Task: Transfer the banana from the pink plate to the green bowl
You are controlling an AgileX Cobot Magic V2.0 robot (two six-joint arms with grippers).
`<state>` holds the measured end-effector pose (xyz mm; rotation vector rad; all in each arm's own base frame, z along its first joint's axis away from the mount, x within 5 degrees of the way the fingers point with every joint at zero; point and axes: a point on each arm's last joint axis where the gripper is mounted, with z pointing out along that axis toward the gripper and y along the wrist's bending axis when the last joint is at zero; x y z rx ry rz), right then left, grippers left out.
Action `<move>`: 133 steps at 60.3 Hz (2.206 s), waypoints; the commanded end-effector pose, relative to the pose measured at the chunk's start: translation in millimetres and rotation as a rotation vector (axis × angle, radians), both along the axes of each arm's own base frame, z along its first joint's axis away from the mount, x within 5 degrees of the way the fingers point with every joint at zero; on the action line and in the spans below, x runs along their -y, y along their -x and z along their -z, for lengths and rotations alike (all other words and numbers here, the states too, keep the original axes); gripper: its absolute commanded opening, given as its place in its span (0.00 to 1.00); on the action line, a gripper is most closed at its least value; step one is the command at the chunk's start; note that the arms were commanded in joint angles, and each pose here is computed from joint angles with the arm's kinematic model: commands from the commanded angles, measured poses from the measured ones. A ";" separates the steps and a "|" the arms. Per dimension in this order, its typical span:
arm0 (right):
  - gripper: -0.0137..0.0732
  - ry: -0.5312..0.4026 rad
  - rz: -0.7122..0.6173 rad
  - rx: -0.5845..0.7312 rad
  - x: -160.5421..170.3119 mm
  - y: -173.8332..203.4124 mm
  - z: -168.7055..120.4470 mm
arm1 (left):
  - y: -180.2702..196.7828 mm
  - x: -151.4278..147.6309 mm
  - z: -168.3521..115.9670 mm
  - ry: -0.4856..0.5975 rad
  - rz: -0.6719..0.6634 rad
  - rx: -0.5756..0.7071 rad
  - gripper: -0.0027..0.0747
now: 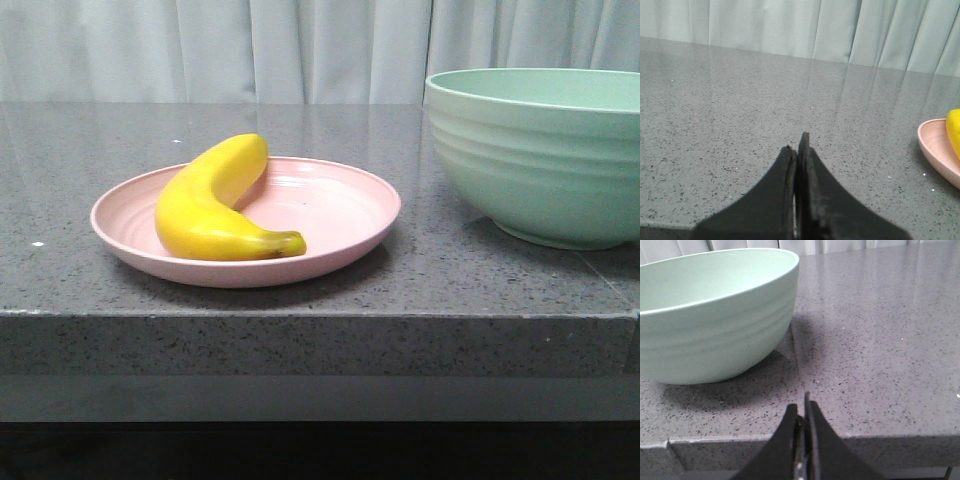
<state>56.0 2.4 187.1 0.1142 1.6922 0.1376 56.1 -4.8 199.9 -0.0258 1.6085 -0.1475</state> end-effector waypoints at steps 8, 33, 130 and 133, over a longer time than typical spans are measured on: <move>0.09 0.005 0.017 0.093 1.4 0.9 -7.5 | 1.3 -0.7 -7.8 0.018 -0.007 0.099 0.01; 0.09 0.005 0.017 0.093 1.4 0.9 -7.5 | 1.3 -0.7 -7.8 0.018 -0.007 0.099 0.01; 0.10 0.008 0.000 0.051 0.2 -27.0 -125.6 | -60.1 3.7 -113.8 -0.038 -0.003 -0.073 0.01; 0.15 0.008 0.000 0.047 0.2 -27.6 -125.2 | -60.1 3.7 -113.9 -0.038 -0.003 -0.071 0.04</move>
